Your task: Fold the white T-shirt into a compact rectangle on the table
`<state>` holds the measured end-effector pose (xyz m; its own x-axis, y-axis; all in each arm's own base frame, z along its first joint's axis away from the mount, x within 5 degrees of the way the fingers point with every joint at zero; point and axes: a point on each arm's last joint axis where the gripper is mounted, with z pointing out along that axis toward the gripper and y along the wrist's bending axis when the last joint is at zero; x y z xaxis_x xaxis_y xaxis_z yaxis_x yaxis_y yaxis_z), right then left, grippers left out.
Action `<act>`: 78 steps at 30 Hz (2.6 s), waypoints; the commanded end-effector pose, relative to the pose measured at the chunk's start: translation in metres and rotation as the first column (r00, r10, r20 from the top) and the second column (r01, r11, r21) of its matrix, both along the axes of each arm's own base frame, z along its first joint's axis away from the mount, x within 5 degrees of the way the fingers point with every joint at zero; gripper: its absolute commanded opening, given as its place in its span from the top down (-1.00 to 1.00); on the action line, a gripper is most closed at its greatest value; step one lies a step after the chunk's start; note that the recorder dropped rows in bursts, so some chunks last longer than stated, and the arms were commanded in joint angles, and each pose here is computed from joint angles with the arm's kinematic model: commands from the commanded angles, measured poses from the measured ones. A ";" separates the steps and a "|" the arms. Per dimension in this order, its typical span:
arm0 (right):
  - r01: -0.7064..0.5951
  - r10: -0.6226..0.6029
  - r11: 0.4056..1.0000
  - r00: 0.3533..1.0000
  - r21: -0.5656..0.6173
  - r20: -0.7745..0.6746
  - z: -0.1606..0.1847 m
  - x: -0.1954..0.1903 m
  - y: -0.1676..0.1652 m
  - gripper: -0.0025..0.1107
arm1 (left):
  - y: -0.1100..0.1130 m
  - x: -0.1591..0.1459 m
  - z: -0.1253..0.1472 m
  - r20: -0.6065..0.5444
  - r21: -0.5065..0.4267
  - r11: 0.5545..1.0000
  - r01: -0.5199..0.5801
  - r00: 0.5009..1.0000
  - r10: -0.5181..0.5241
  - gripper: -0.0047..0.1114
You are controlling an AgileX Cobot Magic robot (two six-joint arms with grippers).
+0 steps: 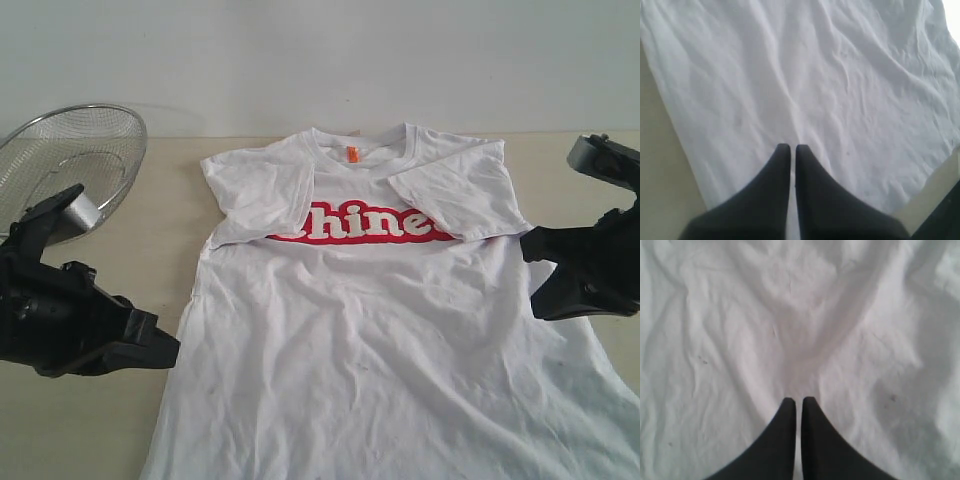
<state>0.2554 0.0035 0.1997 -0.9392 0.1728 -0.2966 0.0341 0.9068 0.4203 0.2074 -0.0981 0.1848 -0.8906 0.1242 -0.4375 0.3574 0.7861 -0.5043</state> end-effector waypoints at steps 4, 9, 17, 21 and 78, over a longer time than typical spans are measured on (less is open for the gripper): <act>-0.008 0.008 1.000 1.000 -0.010 0.012 0.002 -0.001 0.000 0.96 | 0.000 -0.001 0.000 0.004 -0.004 1.000 -0.004 1.000 0.004 0.84; -0.008 0.008 1.000 1.000 -0.010 0.012 0.002 -0.001 0.000 0.96 | 0.000 -0.001 0.000 0.004 -0.004 1.000 -0.004 1.000 0.004 0.84; -0.008 0.008 1.000 1.000 -0.010 0.012 0.002 -0.001 0.000 0.96 | 0.000 -0.001 0.000 0.004 -0.004 1.000 -0.004 1.000 0.004 0.84; -0.008 0.008 1.000 1.000 -0.010 0.012 0.002 -0.001 0.000 0.96 | 0.000 -0.001 0.000 0.004 -0.004 1.000 -0.004 1.000 0.004 0.84; 0.125 -0.110 0.989 0.979 -0.081 0.169 0.006 0.015 -0.011 0.96 | 0.000 -0.001 0.000 0.004 -0.004 1.000 -0.004 1.000 0.004 0.84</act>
